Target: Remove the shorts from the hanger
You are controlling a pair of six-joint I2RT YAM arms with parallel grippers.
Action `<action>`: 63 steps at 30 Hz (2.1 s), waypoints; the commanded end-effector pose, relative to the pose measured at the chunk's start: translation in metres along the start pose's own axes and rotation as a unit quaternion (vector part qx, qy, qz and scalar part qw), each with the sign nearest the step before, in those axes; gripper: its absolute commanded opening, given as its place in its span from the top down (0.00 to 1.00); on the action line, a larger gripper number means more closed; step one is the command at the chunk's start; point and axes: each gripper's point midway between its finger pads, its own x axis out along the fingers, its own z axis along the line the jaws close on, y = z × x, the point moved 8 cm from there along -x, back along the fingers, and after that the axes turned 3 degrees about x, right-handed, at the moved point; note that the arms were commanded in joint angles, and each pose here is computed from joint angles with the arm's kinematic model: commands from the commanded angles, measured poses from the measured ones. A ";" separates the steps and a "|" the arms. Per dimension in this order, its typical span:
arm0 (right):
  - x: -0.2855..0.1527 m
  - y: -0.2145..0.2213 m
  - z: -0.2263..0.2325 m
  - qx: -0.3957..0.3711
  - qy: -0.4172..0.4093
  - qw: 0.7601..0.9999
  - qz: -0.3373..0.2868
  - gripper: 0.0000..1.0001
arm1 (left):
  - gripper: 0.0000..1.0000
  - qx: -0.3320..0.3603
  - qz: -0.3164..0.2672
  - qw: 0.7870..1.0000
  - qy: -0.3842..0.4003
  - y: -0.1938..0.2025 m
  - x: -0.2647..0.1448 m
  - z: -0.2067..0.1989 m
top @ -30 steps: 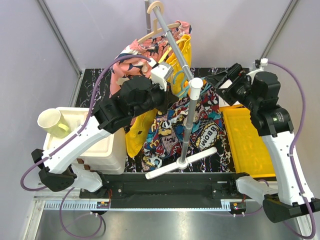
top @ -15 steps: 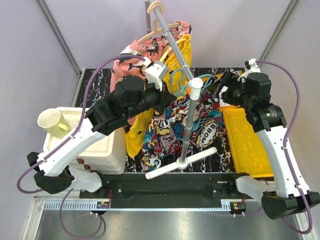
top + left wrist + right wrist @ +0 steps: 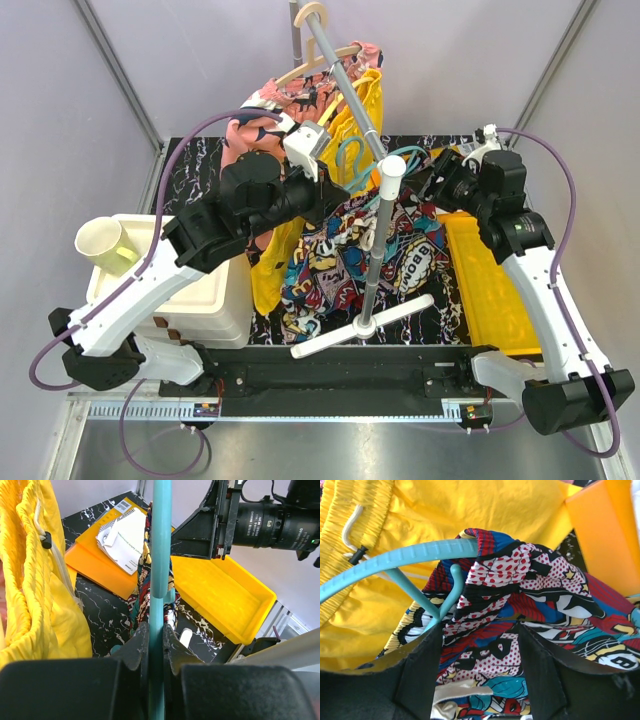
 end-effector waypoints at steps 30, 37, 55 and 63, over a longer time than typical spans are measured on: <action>-0.009 0.041 -0.047 0.087 0.084 0.992 0.034 0.11 | 1.00 -0.011 -0.048 0.999 0.018 -0.026 0.000 -0.007; -0.054 0.033 -0.008 0.087 -0.010 0.996 0.015 0.00 | 1.00 0.001 -0.039 0.999 0.006 -0.027 0.014 -0.006; -0.073 -0.029 0.082 0.196 -0.181 0.964 -0.006 0.35 | 1.00 -0.001 -0.017 0.999 0.028 -0.016 0.021 -0.009; -0.050 -0.025 0.105 0.210 -0.198 0.957 0.019 0.34 | 1.00 -0.001 -0.022 0.998 0.056 -0.014 0.016 -0.014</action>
